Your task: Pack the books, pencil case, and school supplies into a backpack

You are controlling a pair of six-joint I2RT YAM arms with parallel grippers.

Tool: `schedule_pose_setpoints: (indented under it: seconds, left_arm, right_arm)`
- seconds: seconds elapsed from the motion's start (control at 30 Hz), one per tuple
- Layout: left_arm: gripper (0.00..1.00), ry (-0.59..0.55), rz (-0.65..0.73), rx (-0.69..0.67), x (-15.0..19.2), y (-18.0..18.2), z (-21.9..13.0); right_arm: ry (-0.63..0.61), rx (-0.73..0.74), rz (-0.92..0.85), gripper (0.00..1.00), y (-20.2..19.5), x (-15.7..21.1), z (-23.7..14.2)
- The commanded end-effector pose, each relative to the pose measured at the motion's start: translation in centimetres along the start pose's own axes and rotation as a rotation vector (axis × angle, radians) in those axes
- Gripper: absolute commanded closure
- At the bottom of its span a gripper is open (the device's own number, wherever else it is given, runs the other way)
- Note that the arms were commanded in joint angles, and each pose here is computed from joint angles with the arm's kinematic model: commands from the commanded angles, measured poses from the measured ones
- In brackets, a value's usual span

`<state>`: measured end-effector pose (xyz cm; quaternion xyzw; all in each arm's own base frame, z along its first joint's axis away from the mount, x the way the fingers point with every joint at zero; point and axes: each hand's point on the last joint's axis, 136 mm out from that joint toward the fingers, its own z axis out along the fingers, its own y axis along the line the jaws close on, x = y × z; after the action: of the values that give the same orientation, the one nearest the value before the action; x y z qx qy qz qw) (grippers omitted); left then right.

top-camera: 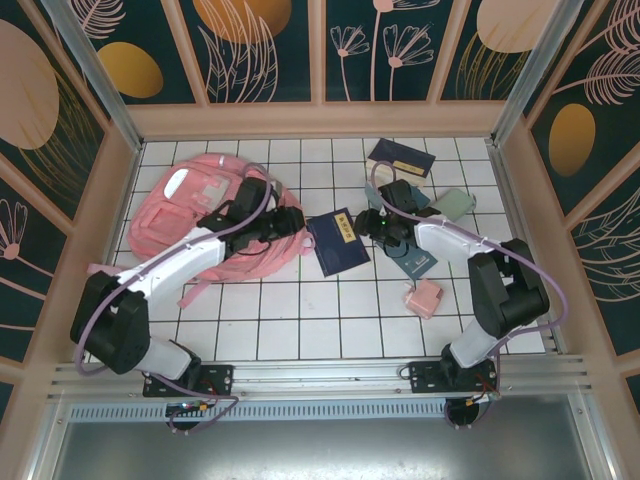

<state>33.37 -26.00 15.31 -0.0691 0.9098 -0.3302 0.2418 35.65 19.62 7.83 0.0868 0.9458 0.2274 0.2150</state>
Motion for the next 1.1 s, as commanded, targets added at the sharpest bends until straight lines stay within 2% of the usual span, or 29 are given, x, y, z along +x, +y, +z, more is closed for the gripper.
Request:
schedule_pose_setpoints:
  seconds: [0.0, 0.27, 0.33, 0.73, 0.93, 1.07]
  left_arm:
    - [0.63, 0.02, -0.102, 0.025, 1.3, -0.2, 2.4]
    - [0.62, 0.123, -0.138, -0.043, 5.2, 1.7, 6.9]
    - [0.61, 0.144, -0.153, -0.098, 6.3, 3.5, 7.8]
    - [0.56, 0.23, -0.174, -0.195, 9.1, 7.1, 10.3]
    - [0.56, 0.242, -0.179, -0.103, 8.6, 5.1, 11.4]
    - [0.58, 0.241, -0.208, 0.063, 7.9, 1.8, 11.7]
  right_arm:
    - [0.042, -0.046, -0.072, 0.44, 0.1, 0.8, 1.1]
    - [0.098, 0.0, -0.096, 0.44, -1.4, 1.9, 3.7]
    - [0.113, 0.0, -0.094, 0.44, -1.6, 2.3, 4.1]
    - [0.218, 0.004, -0.08, 0.49, -1.7, 6.8, 5.2]
    - [0.264, -0.038, -0.054, 0.52, -0.7, 8.9, 5.5]
    - [0.279, -0.068, -0.033, 0.52, 0.1, 9.5, 5.5]
